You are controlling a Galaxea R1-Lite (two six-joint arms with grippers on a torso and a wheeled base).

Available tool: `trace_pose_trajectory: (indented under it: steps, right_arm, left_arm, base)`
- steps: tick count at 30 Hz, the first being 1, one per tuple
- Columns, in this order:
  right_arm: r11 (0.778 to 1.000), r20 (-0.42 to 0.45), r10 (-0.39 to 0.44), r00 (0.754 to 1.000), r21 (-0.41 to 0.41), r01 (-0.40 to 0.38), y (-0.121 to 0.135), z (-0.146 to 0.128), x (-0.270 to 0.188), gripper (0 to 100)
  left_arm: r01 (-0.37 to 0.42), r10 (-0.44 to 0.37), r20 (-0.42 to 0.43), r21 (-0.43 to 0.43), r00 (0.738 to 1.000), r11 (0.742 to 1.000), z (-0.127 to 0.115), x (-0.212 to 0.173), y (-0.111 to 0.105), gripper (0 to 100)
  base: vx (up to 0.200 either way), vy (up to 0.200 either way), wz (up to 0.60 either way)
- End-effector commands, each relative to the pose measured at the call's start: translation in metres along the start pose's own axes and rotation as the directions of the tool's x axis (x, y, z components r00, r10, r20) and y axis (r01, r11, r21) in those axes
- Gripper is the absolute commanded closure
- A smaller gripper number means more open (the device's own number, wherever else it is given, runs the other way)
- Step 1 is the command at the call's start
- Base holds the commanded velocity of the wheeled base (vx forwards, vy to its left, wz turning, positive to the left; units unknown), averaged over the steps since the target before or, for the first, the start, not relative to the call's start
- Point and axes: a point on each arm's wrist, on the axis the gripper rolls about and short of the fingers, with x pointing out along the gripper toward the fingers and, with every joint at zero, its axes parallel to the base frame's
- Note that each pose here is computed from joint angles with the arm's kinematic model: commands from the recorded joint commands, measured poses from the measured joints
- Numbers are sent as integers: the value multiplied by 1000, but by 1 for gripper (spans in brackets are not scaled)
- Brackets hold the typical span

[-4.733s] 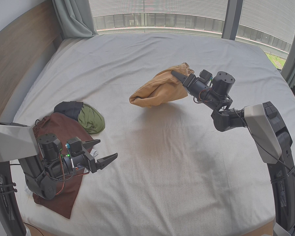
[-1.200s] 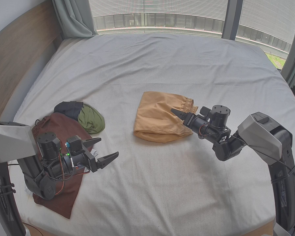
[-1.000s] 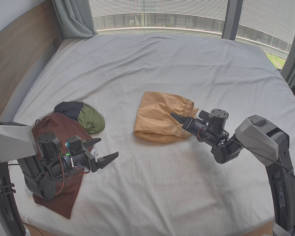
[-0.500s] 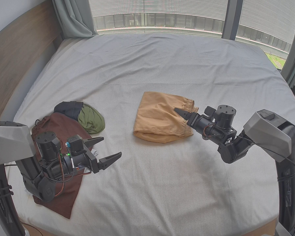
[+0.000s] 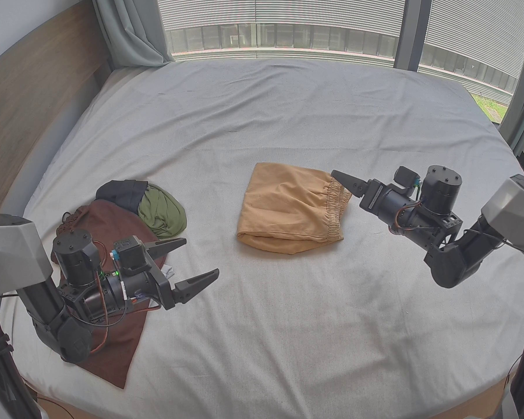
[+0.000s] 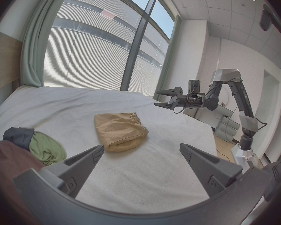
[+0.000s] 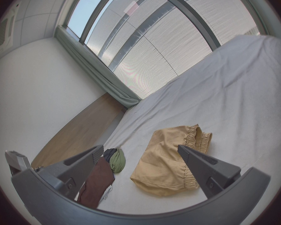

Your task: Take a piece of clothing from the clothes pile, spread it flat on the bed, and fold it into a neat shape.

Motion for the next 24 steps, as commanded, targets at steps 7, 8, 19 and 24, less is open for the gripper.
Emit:
trace_pose_trajectory:
  steps: [7, 8, 19, 24]
  right_arm:
    - [966, 117, 46, 992, -257, -15, 48, 34, -98, 0]
    - [963, 132, 50, 990, -270, -12, 52, 38, -109, 0]
    - [936, 218, 90, 972, -351, -8, 97, 38, -231, 0]
    - [911, 249, 96, 964, -413, 16, 104, 28, -268, 0]
  left_arm:
    - [186, -194, 87, 85, 977, 979, 42, -24, -71, 0]
    - [199, -208, 98, 94, 973, 976, 46, -29, -77, 0]
    - [232, -255, 213, 125, 943, 965, 67, -108, -126, 0]
    - [91, -115, 301, 95, 947, 991, 78, -134, -125, 0]
  base:
    - [0, 0, 0]
    - [0, 0, 0]
    - [0, 0, 0]
    - [0, 0, 0]
